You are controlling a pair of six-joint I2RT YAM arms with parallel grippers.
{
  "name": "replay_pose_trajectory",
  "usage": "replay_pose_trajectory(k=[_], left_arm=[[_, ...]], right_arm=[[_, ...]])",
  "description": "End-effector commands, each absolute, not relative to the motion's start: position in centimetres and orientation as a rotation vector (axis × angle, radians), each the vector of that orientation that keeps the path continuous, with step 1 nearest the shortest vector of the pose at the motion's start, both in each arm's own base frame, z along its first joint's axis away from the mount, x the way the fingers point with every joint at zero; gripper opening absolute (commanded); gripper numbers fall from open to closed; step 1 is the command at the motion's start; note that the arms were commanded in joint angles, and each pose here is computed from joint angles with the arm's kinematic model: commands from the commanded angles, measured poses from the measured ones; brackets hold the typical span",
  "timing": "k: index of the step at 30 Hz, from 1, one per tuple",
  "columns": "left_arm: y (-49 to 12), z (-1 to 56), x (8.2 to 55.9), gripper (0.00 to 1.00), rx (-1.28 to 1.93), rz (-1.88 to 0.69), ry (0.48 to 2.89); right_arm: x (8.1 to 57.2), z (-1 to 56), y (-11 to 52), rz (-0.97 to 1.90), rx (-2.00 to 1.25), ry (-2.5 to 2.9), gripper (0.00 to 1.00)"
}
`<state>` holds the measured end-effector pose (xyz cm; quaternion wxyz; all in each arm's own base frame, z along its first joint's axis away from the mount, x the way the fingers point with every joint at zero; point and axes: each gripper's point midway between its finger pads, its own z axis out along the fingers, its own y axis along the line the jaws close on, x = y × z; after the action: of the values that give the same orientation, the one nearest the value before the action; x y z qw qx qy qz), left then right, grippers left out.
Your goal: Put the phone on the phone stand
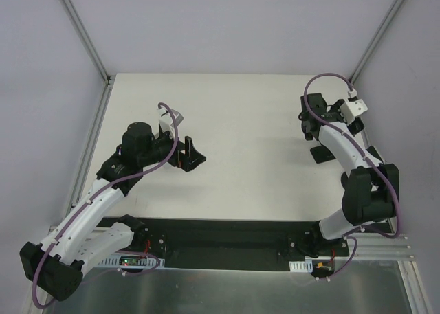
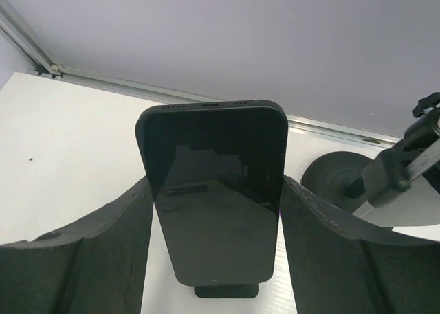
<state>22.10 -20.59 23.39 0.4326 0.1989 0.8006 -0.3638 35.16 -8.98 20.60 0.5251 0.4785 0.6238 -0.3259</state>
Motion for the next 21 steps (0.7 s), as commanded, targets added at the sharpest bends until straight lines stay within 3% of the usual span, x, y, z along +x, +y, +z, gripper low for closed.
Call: replay_pose_trajectory(k=[1, 21], left_arm=[[-20.8, 24.2, 22.3, 0.99, 0.505, -0.934, 1.954], [-21.0, 23.5, 22.5, 0.99, 0.506, -0.94, 1.98]], right_arm=[[36.0, 21.9, -10.3, -0.786, 1.202, 1.346, 0.01], [36.1, 16.9, -11.0, -0.824, 1.202, 1.393, 0.01]])
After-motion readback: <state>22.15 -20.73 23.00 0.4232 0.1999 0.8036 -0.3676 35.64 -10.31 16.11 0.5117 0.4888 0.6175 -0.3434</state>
